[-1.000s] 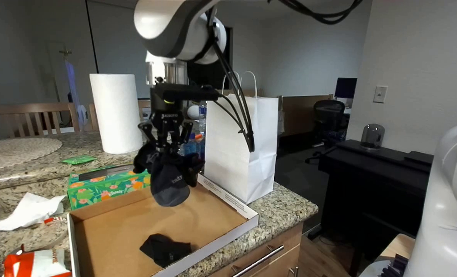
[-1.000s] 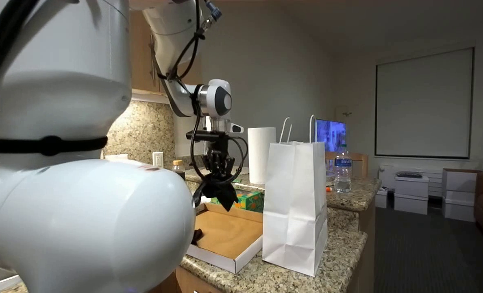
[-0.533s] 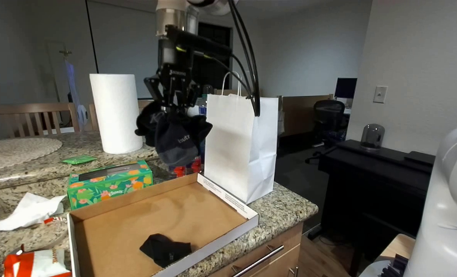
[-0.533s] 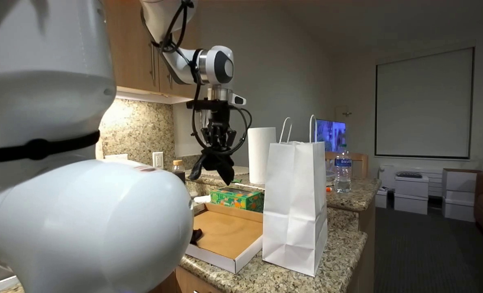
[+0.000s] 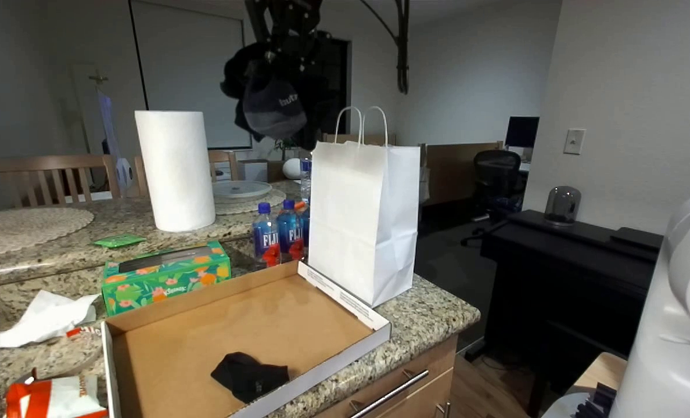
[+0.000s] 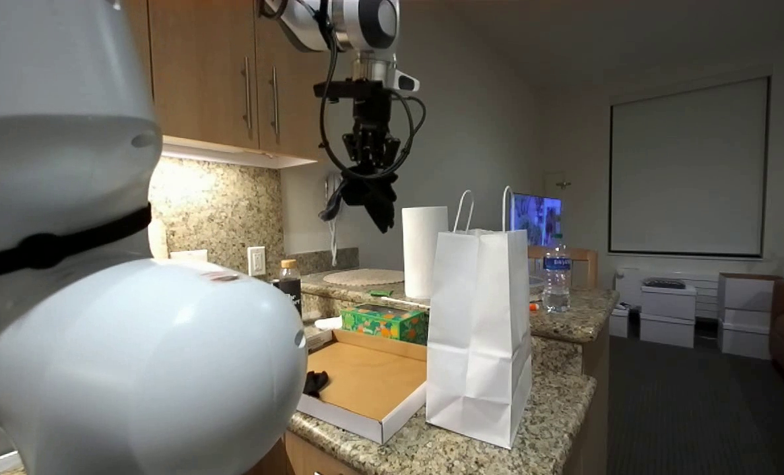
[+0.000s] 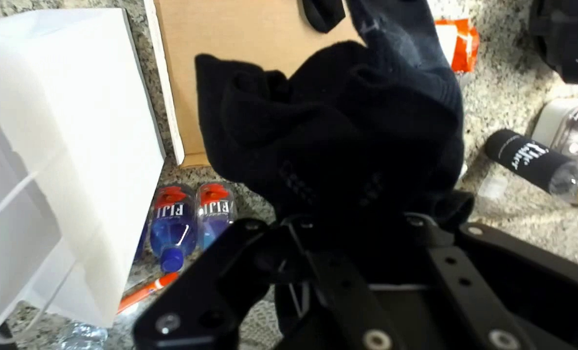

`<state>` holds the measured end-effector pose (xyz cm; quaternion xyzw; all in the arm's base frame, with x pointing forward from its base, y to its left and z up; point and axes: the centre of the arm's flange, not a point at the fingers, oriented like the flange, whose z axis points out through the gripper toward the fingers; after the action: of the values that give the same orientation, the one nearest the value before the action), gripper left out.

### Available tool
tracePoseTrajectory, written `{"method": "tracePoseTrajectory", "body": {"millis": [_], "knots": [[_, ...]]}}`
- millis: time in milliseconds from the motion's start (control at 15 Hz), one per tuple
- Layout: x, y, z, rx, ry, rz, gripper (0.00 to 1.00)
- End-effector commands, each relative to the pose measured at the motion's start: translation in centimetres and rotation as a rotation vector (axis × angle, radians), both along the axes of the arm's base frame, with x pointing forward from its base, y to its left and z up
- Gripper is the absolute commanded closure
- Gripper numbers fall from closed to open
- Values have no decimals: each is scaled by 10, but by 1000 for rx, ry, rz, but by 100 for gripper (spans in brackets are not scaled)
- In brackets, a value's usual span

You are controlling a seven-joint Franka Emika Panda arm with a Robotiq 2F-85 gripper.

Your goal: Put the socks in the bag

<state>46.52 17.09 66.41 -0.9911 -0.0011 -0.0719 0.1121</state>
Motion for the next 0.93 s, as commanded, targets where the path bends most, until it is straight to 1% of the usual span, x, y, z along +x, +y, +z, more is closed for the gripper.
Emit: {"method": "tracePoseTrajectory", "body": {"millis": [0,200,400,600,867], "knots": [[0,-63,49,134,0,-133,89],[-1,-118,73,226,-8,-244,89],[-1,-160,80,282,-10,-332,89],[0,-187,77,317,-7,-392,89],[15,-217,56,362,31,-444,89]]}}
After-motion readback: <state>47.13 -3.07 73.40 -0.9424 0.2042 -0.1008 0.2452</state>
